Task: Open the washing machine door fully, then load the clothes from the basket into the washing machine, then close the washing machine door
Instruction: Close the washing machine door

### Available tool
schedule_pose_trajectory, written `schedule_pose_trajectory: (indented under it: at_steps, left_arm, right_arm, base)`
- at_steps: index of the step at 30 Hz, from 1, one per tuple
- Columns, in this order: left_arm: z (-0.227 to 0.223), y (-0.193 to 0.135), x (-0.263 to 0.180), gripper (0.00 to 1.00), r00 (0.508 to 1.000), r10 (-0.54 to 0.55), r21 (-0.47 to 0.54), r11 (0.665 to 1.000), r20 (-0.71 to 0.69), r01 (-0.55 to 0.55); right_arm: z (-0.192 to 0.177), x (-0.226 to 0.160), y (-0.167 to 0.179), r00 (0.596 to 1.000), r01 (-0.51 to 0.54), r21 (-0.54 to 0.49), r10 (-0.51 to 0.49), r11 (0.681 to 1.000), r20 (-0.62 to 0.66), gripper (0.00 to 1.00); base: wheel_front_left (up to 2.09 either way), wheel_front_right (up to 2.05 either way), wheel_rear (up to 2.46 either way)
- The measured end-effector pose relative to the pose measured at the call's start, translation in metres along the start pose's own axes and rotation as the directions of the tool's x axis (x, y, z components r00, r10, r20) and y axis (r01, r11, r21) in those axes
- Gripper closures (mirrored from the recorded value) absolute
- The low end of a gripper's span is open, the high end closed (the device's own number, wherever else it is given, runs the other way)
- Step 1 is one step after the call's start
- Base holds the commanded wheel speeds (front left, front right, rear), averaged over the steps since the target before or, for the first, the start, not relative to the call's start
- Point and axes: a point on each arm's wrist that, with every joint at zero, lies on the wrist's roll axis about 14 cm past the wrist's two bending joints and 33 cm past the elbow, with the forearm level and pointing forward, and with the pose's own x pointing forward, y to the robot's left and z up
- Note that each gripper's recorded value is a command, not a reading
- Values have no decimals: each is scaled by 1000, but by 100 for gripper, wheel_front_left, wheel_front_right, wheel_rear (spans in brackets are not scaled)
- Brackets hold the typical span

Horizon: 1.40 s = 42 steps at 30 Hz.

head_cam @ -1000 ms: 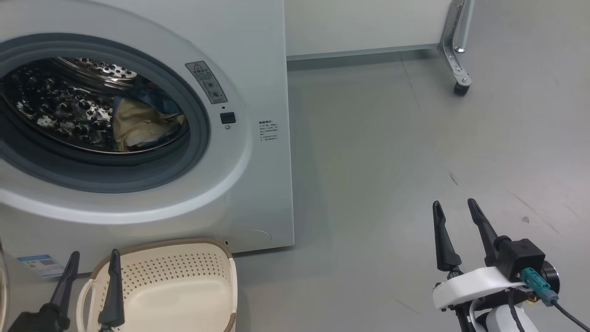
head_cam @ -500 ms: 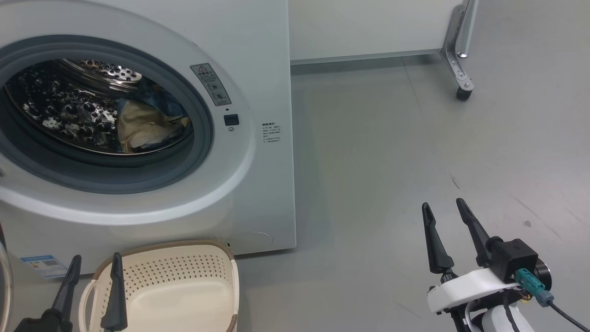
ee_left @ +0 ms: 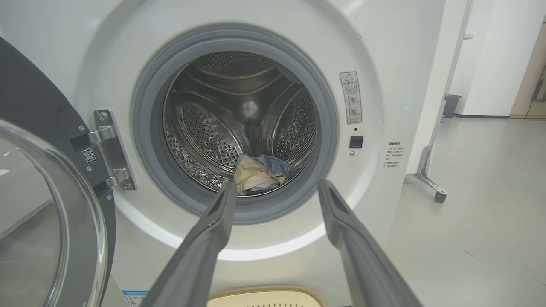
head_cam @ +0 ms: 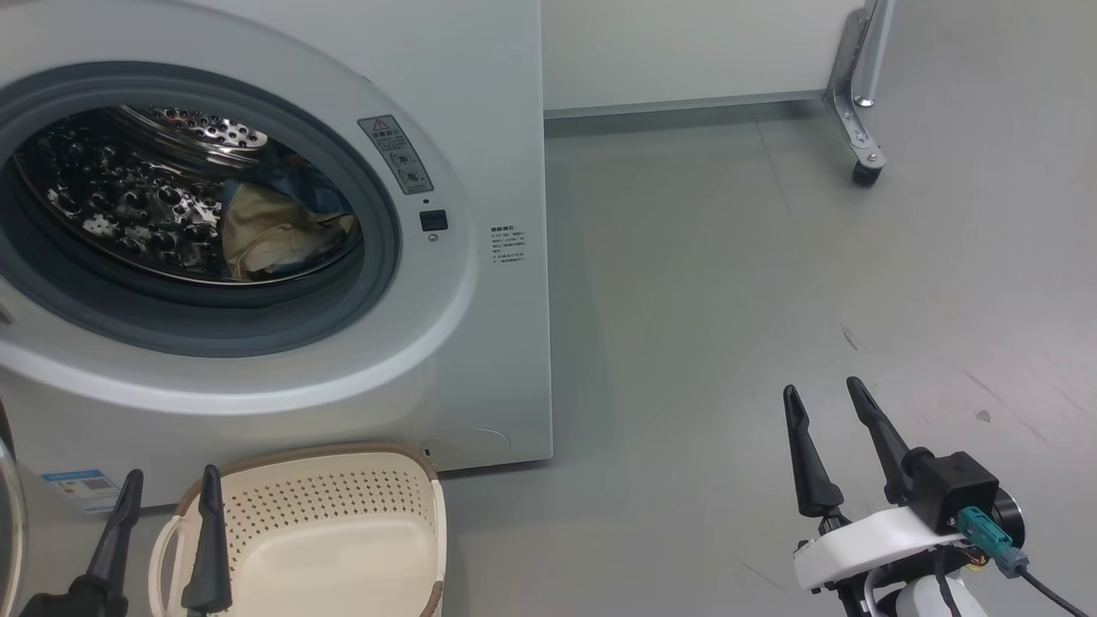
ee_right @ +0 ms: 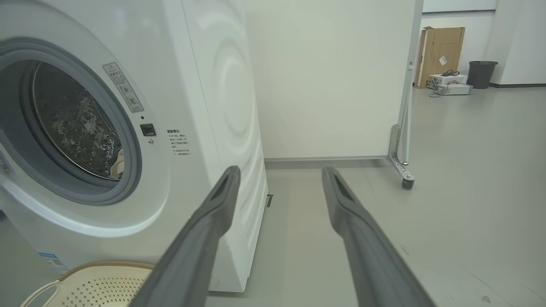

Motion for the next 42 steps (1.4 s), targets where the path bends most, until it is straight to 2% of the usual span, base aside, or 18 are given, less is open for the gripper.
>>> schedule_pose_trajectory:
  at_steps: [42]
  left_arm:
    - [-1,13,-7,0,998,57,8,998,-4,-57]
  right_arm:
    - [-10,9,8,999,-30,12,30,999,-30,0]
  base:
    - [-94,94,0]
